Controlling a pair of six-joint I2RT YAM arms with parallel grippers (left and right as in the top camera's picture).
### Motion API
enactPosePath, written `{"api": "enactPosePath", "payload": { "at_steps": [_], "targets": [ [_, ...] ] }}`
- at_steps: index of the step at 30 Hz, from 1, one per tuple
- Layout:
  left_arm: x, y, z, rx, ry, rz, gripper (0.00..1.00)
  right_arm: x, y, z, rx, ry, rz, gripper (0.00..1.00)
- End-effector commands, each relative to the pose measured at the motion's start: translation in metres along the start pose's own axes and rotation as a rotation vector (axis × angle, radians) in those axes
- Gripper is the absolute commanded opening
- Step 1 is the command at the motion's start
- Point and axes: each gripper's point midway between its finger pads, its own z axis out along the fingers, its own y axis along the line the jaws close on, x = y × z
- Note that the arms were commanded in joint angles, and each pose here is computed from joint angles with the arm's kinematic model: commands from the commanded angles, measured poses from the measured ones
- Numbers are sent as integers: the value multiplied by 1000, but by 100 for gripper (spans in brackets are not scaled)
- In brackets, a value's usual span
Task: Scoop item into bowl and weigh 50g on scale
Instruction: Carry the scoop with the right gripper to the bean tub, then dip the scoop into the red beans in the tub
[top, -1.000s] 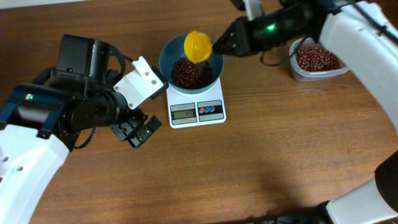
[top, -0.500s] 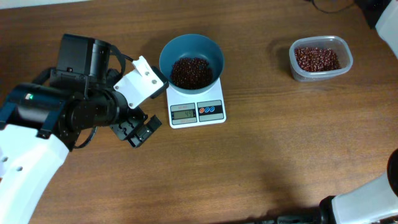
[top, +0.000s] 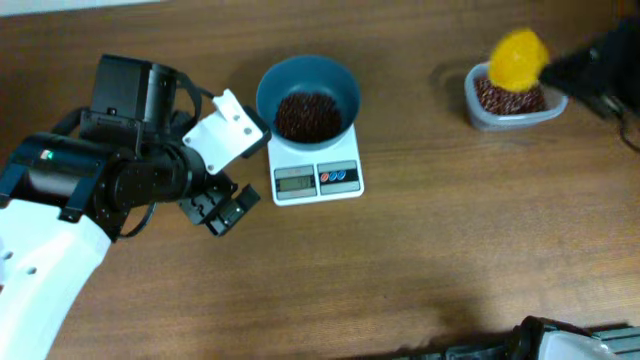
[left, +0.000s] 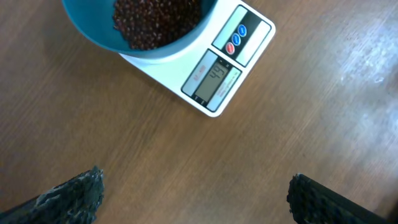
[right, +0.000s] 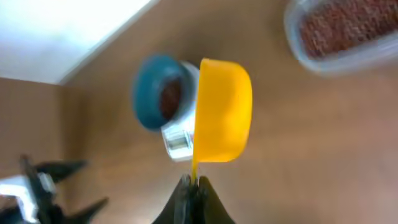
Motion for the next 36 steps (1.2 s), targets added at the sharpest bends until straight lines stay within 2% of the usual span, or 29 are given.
{"api": "enactPosePath", "payload": {
  "at_steps": [1,5,9,14,19,22,25,30,36],
  "targets": [
    [-4,1,-3,-7,-14,18,99,22,-32,-4,161,21,2,4],
    [-4,1,-3,-7,-14,19,99,26,-34,-1,156,26,-127,4],
    [-4,1,-3,-7,-14,19,99,-3,-40,10,170,-29,-191,4],
    [-4,1,-3,-7,-14,18,99,-44,-71,63,193,21,-160,4],
    [-4,1,-3,-7,-14,19,99,-44,-136,121,358,176,14,4],
    [-4,1,-3,-7,-14,18,99,-60,-137,146,351,140,-21,4],
    [-4,1,-3,-7,-14,19,99,-76,-146,149,438,74,-50,4],
    [-4,1,-3,-7,-14,18,99,-76,-148,150,471,77,-61,4],
    [-4,1,-3,-7,-14,19,99,-61,-140,188,454,149,-112,4]
  ]
}}
